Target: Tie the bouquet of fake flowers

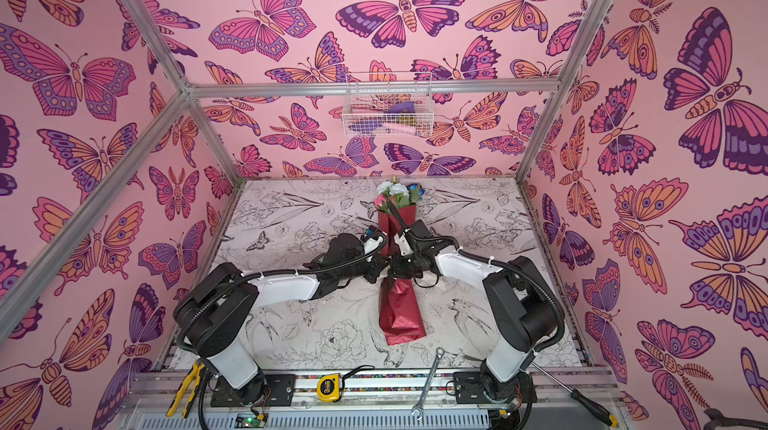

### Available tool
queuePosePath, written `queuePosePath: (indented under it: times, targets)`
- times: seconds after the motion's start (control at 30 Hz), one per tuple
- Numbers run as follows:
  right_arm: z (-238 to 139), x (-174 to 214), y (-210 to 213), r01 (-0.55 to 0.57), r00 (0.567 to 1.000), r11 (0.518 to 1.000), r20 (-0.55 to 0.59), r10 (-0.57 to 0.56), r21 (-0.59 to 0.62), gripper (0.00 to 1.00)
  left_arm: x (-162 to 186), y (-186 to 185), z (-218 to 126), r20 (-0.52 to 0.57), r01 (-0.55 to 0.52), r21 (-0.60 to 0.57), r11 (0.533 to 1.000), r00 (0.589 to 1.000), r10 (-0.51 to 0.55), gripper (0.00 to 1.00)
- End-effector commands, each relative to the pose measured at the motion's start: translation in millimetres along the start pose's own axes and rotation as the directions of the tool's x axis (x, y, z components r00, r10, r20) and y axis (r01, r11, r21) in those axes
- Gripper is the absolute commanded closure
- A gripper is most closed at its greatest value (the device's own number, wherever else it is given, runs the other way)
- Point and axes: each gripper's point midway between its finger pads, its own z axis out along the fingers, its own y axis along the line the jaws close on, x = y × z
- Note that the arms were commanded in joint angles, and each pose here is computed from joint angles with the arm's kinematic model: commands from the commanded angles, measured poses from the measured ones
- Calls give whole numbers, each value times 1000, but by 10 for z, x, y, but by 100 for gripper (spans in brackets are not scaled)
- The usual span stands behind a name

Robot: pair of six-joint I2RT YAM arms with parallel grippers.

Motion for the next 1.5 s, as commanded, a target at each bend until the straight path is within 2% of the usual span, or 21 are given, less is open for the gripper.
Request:
queuePosePath:
  times: [0.0,0.33,0.6,0.73,0.9,1.03,1.2,1.33,1.47]
  targets:
    - [45,-51,-27,-19,1000,1000,-3,19,13,100,-56,-138,-82,13,-5,46,999,1000,4,97]
    - [-24,-131,11,-20,998,1000,59,20,1,100,114,-80,15,-41,46,32,998,998,-45,97]
    - [-96,-121,26,-17,994,1000,107,20,-25,84,265,-23,94,-83,89,20,996,993,-87,98]
    - [-125,-80,5,-19,994,1000,108,21,-20,80,312,21,131,-92,96,4,995,991,-95,98]
    - [-158,-42,-10,-18,994,1000,111,20,-18,64,315,32,171,-96,96,4,995,991,-96,98]
    - [-299,-83,49,-6,989,1000,146,9,-19,58,315,36,176,-96,97,2,995,991,-96,98]
    - [-388,-83,32,-14,985,1000,172,13,6,58,301,25,175,-93,100,7,995,991,-99,99]
    - [-428,-75,-34,-19,982,999,190,10,44,75,289,16,173,-89,103,12,995,991,-102,99]
    - [-387,-27,-57,-14,985,998,173,5,54,77,276,1,168,-85,105,16,994,991,-103,99]
